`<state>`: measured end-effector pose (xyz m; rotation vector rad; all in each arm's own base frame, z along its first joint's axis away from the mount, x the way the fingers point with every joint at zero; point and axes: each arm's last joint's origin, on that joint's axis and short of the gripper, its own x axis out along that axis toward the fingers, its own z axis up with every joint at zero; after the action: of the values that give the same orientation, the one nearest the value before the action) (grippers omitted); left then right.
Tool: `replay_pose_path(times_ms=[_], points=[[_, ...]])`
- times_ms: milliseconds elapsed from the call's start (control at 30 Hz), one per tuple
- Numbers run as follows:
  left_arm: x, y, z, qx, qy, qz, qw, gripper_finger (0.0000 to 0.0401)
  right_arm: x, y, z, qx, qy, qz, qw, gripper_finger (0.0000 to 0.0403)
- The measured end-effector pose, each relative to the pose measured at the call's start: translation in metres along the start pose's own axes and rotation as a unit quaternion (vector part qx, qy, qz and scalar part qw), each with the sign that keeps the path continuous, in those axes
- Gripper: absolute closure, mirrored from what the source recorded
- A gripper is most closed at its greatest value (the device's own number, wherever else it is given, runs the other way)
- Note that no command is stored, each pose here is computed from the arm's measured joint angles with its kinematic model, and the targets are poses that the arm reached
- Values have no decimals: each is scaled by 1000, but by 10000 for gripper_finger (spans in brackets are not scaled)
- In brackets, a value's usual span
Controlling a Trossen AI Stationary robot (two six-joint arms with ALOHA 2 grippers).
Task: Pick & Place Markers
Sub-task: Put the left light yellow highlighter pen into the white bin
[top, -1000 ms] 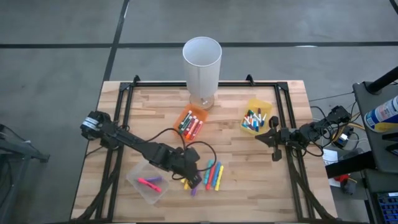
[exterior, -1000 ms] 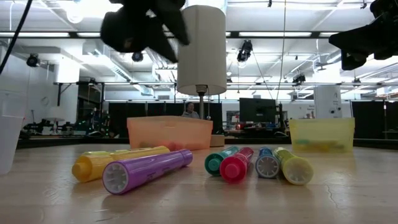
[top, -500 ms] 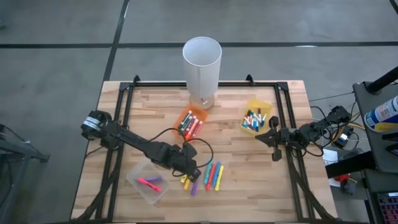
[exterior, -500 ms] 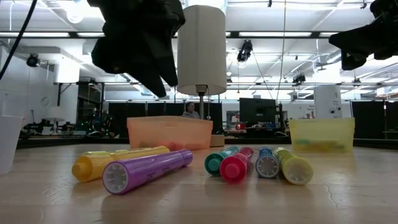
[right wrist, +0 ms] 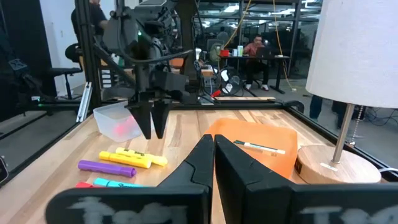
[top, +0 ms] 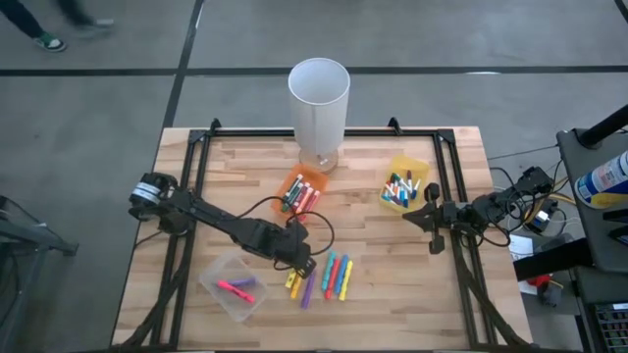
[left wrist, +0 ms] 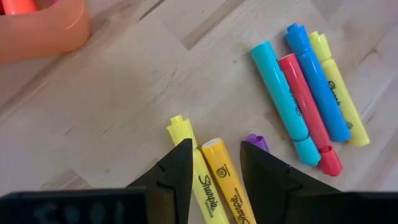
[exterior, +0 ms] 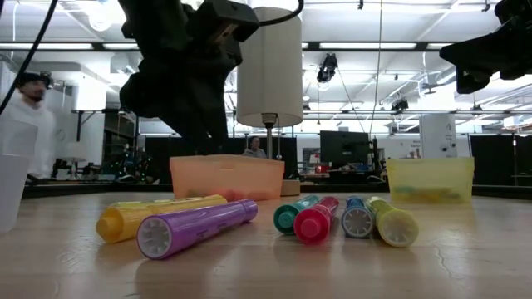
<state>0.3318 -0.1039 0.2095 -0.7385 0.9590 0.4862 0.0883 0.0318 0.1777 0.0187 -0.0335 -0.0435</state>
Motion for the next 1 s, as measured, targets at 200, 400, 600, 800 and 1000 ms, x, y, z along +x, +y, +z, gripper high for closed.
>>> replay_pose_path(times_ms=[200, 400, 600, 800, 1000], points=[[8, 0, -3, 7, 4, 8, 1000, 275, 0, 0, 0, 0, 0, 0, 1000, 394], [37, 3, -7, 21, 40, 29, 999, 275, 0, 0, 0, 0, 0, 0, 1000, 394], [41, 3, -9, 20, 47, 29, 998, 275, 0, 0, 0, 0, 0, 0, 1000, 394], [46, 5, -10, 47, 46, 39, 997, 275, 0, 0, 0, 0, 0, 0, 1000, 394], [58, 9, -15, 63, 64, 61, 994, 275, 0, 0, 0, 0, 1, 0, 1000, 394]])
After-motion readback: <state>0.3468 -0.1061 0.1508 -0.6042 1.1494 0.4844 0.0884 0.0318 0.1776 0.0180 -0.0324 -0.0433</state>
